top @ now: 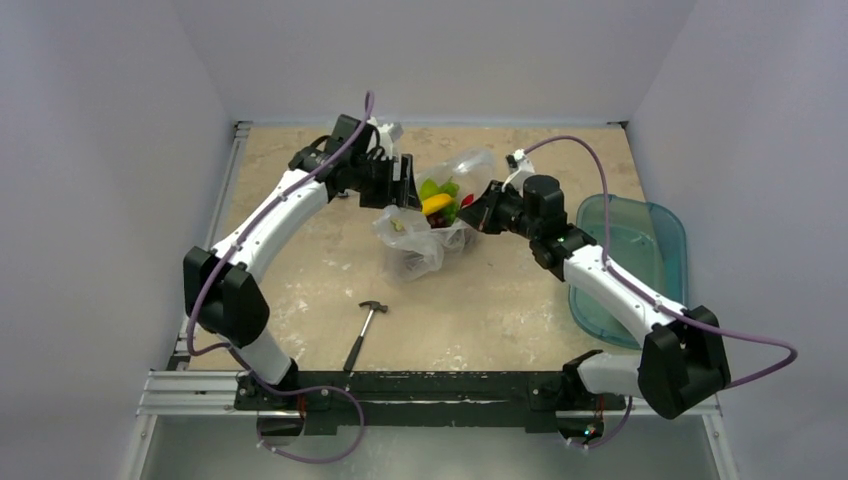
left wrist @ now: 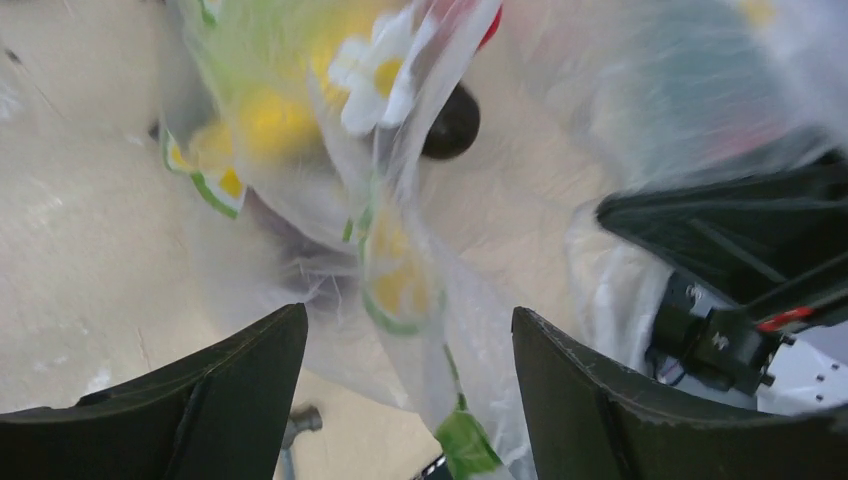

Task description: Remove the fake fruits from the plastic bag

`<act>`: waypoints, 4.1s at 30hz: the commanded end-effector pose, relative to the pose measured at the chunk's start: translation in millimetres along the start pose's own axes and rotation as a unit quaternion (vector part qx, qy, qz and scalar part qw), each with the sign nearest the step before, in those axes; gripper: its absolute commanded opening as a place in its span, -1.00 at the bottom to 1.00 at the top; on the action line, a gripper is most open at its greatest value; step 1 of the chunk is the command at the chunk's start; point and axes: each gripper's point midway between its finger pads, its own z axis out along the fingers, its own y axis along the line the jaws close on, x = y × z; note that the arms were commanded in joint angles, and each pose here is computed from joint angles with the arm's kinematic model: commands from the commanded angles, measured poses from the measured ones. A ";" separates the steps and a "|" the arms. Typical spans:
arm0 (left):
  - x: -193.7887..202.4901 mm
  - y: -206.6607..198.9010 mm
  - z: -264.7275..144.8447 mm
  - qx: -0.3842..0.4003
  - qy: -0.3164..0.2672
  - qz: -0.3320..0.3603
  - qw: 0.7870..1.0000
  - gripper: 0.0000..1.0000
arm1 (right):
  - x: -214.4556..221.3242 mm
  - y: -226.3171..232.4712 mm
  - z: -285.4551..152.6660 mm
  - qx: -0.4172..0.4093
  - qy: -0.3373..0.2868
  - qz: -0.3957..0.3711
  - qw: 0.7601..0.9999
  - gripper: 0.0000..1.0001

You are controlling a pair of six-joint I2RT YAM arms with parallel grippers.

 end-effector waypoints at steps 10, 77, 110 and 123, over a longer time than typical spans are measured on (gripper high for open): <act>44.6 -24.3 -2.5 0.124 0.004 -0.029 0.992 -0.82 | 15.4 8.5 -17.6 -0.003 0.026 0.018 1.000 0.05; 35.3 21.0 -92.0 0.070 -0.126 -0.011 0.990 0.48 | -18.3 -31.4 -39.0 0.084 -0.016 -0.155 0.984 0.53; -113.8 -29.4 -69.2 0.087 -0.239 0.411 0.876 0.75 | -41.3 5.0 -32.5 0.053 -0.068 -0.145 0.986 0.52; -52.5 -28.4 25.5 0.103 -0.140 0.538 0.825 0.76 | -36.1 6.1 -22.5 0.039 -0.058 -0.138 0.988 0.52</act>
